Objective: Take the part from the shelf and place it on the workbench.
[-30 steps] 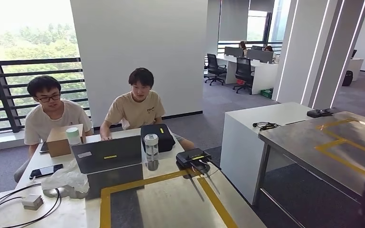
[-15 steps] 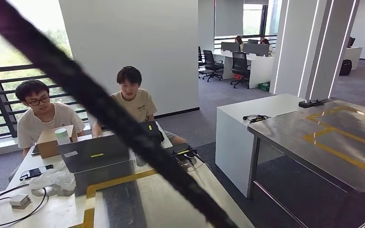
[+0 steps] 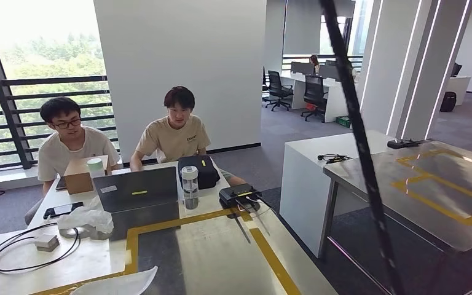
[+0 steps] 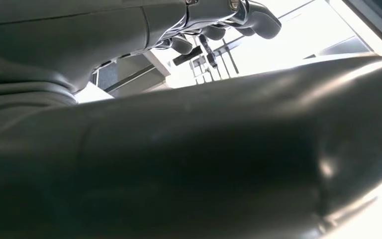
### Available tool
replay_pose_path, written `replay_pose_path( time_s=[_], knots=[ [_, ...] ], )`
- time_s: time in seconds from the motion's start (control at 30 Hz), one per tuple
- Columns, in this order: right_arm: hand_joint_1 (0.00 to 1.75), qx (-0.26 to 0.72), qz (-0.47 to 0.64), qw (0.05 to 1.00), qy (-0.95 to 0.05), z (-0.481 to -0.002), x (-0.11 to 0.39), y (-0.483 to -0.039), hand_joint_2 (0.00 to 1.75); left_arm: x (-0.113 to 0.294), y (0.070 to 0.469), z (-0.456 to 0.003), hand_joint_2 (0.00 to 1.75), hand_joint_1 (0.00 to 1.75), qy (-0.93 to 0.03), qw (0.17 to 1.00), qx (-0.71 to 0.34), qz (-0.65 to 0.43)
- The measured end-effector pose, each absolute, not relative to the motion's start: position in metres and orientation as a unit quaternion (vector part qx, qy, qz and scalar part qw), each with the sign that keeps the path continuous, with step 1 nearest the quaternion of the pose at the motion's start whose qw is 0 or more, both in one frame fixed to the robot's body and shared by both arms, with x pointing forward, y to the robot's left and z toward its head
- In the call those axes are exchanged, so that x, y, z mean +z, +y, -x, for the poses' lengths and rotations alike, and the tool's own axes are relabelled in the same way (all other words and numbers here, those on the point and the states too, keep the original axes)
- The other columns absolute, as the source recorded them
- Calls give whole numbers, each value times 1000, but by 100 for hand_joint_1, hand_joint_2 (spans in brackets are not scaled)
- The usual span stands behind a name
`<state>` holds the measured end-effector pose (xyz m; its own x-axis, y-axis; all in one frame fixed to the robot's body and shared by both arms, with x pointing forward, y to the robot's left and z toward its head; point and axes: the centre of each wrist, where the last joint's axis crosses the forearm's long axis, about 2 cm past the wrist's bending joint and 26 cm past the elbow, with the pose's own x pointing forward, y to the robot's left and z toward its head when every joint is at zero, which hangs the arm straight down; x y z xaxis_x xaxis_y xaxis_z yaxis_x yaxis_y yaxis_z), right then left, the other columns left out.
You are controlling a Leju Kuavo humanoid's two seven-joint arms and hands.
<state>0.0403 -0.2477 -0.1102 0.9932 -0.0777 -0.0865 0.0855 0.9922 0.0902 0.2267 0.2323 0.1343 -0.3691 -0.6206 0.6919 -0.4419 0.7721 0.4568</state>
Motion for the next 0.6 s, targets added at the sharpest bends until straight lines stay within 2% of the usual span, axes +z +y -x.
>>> replay_pose_path(
  time_s=[0.23,0.4,0.5,0.6],
  knots=[
    [0,-36,-46,998,38,-44,-110,-249,0,140,237,-216,0,0,-834,455,-44,-308],
    [0,-24,-48,998,35,-45,-110,-249,0,127,254,-216,0,0,-819,527,40,-224],
    [0,-17,-49,998,36,-45,-110,-251,0,98,278,-220,0,0,-776,596,82,-190],
    [0,-13,-49,998,35,-46,-110,-252,0,44,309,-222,0,0,-695,686,92,-194]
  ],
)
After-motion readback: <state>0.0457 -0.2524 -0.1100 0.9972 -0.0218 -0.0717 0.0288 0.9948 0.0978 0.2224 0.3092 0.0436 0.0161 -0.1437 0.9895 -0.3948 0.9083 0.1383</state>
